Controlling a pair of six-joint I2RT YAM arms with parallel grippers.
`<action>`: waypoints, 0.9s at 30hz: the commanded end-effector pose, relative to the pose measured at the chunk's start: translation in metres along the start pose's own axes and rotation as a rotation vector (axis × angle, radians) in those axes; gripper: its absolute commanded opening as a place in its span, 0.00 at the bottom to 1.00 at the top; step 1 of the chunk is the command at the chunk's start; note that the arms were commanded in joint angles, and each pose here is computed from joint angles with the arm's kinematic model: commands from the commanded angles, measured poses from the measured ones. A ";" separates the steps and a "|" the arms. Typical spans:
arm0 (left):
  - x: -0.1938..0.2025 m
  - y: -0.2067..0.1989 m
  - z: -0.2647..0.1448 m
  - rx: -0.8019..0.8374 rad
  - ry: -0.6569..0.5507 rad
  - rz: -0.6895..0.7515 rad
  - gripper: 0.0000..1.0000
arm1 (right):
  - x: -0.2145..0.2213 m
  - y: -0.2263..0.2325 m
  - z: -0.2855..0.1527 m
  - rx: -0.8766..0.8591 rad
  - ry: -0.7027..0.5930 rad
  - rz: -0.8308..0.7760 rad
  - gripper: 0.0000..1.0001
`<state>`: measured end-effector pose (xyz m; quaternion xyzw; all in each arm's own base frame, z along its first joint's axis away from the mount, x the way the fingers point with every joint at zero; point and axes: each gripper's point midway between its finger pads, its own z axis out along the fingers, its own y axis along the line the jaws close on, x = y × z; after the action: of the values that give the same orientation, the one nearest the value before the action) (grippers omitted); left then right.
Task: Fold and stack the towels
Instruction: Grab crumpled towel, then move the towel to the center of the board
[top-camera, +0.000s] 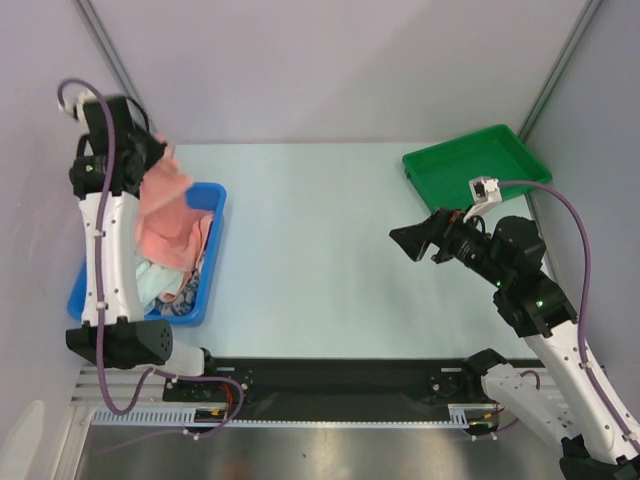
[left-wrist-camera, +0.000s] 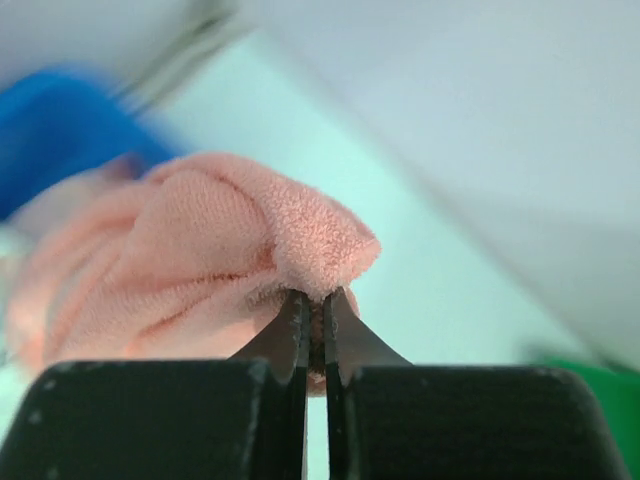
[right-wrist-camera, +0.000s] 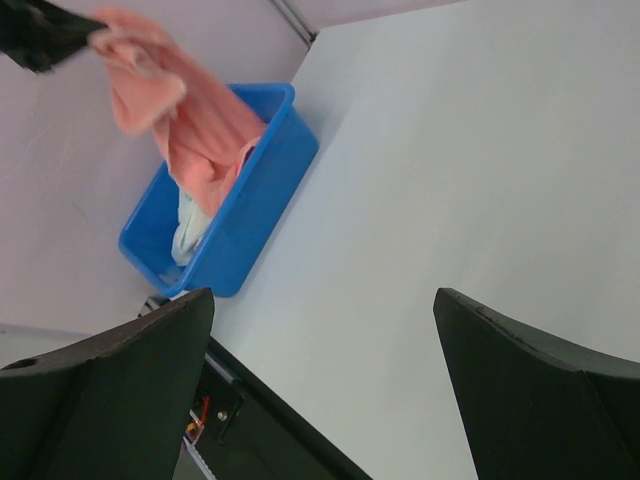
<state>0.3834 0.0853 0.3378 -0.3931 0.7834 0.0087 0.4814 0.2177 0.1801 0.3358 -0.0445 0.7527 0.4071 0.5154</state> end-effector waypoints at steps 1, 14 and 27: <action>-0.031 -0.111 -0.111 0.523 0.003 0.063 0.00 | -0.030 0.014 -0.007 -0.018 -0.088 -0.044 1.00; 0.235 -0.172 -0.254 1.138 0.503 0.416 0.00 | -0.025 -0.012 -0.022 0.160 -0.061 -0.011 1.00; 0.444 -0.083 -0.296 1.141 0.863 0.600 0.45 | 0.004 -0.067 0.036 0.301 0.032 0.003 0.88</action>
<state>0.0913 -0.3409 0.1492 0.2087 0.8824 -0.3834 0.1757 0.2468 0.1524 0.3073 0.0277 0.8064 0.3054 0.5057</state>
